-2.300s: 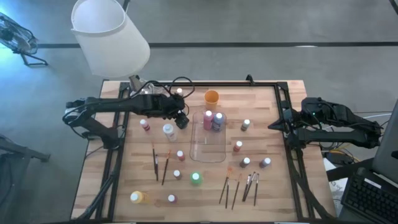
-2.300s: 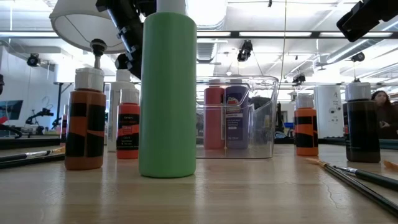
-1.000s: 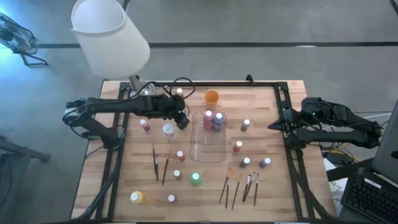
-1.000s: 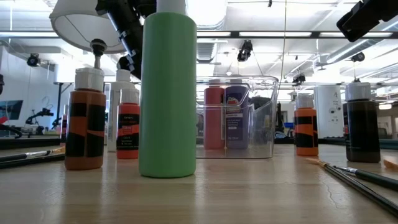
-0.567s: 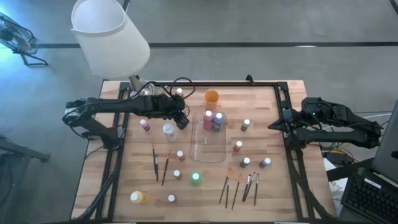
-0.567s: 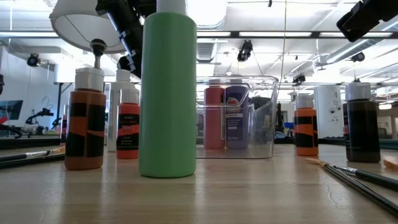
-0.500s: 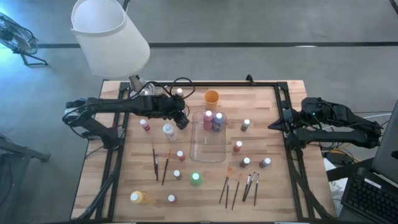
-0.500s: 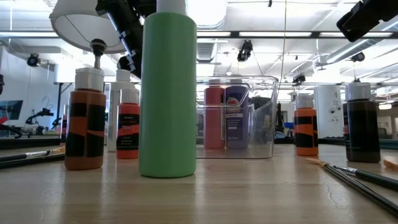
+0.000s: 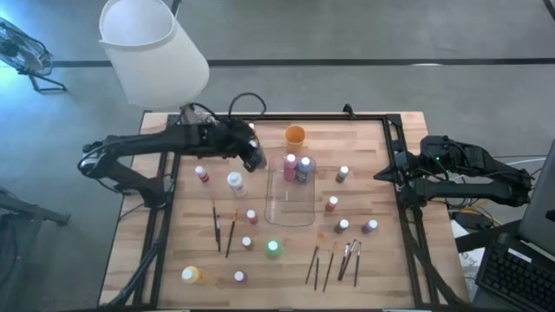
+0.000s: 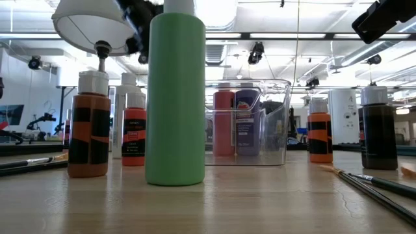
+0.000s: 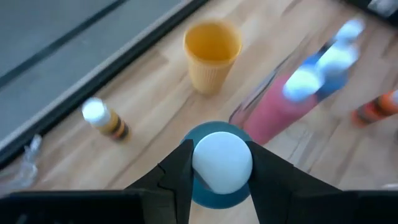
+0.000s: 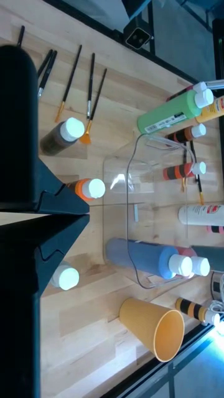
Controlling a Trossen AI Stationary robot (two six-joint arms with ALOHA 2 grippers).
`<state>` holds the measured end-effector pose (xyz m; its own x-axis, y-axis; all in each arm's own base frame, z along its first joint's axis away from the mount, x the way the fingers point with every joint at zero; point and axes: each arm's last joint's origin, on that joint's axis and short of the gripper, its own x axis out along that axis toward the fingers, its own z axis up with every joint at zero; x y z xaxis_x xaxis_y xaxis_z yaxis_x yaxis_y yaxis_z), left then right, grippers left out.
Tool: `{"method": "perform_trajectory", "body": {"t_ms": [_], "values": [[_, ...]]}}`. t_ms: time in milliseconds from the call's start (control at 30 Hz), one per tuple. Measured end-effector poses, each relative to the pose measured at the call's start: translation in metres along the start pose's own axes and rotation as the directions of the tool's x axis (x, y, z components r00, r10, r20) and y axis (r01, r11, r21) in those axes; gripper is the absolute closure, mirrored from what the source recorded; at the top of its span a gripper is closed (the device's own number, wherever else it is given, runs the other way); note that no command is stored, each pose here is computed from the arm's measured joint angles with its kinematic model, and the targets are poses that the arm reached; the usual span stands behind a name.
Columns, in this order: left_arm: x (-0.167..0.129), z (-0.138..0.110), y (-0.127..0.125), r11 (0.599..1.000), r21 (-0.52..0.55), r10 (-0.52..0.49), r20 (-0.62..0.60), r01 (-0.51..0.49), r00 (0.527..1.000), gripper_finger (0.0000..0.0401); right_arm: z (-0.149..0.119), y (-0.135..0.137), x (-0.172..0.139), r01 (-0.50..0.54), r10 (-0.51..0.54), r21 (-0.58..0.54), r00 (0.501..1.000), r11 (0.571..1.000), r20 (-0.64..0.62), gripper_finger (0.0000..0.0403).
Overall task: Pick & Place Paint Supplies
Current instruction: Put the dark green paint bottle into the transparent bin
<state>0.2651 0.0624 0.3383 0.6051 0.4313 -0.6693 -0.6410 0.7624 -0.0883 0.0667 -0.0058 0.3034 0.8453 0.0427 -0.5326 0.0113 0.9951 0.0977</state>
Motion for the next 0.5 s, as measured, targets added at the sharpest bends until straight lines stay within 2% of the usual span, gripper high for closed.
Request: {"method": "perform_trajectory", "body": {"t_ms": [333,500], "values": [[-0.064,0.046,-0.004,0.997,0.035,-0.08,0.151,0.076,0.985,0.0274,0.0,0.0,0.0,0.0,0.0,0.0,1.0,1.0,0.0,0.0394],[-0.08,0.057,-0.006,0.987,0.039,-0.163,0.19,0.158,0.968,0.0274,0.0,0.0,0.0,0.0,0.0,0.0,1.0,1.0,0.0,0.0394]]}}
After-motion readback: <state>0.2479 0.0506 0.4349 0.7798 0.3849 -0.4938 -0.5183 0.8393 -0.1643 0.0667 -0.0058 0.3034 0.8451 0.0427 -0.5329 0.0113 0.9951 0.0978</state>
